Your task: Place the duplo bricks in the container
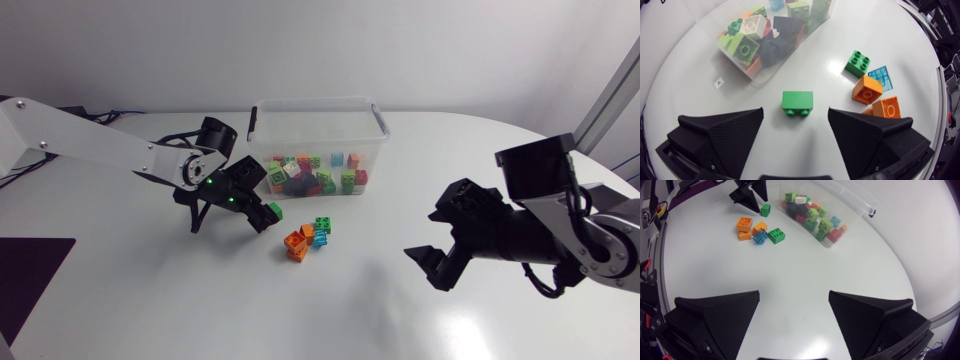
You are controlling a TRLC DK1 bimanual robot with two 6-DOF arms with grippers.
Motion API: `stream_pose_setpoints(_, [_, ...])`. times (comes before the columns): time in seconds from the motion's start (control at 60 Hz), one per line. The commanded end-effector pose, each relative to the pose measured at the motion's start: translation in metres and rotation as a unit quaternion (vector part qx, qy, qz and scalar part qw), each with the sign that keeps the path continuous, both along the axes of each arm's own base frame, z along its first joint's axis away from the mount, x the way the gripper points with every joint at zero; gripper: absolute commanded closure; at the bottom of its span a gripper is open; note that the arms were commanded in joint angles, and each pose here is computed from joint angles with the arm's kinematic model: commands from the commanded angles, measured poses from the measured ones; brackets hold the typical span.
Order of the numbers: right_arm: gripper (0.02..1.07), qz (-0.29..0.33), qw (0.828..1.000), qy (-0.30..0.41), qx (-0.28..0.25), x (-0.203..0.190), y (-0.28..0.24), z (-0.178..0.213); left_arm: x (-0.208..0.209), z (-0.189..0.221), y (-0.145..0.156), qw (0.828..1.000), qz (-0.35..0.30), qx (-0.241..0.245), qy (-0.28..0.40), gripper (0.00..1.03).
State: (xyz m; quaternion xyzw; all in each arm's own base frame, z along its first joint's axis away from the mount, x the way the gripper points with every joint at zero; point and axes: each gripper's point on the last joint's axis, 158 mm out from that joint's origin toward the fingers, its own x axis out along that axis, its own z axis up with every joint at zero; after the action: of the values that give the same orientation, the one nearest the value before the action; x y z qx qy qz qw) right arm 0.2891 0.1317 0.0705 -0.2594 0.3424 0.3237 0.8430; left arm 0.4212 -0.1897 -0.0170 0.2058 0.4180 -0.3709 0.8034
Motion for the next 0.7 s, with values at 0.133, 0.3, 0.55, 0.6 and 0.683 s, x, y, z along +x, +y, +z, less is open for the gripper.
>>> stream_pose_setpoints(0.133, [0.1, 0.045, 0.999, -0.003, -0.007, -0.001, 0.025, -0.005, 0.005, -0.024, -0.017, 1.0, -0.016, -0.004, 0.0, 0.3])
stream_pose_setpoints(0.3, [0.1, 0.077, 0.997, -0.005, -0.016, 0.001, 0.042, -0.01, 0.008, -0.029, -0.017, 1.0, -0.016, -0.007, -0.007, 0.39])
stream_pose_setpoints(0.55, [0.1, 0.14, 0.99, -0.001, -0.031, 0.012, 0.075, -0.016, 0.0, -0.032, -0.018, 0.999, -0.033, -0.021, -0.01, 0.6])
stream_pose_setpoints(0.6, [0.1, 0.153, 0.987, 0.005, -0.037, 0.014, 0.082, -0.021, -0.004, -0.031, -0.018, 0.999, -0.042, -0.024, -0.01, 0.6])
stream_pose_setpoints(0.683, [0.1, 0.174, 0.983, 0.01, -0.049, 0.018, 0.091, -0.029, -0.011, -0.026, -0.018, 0.998, -0.054, -0.037, -0.008, 0.64])
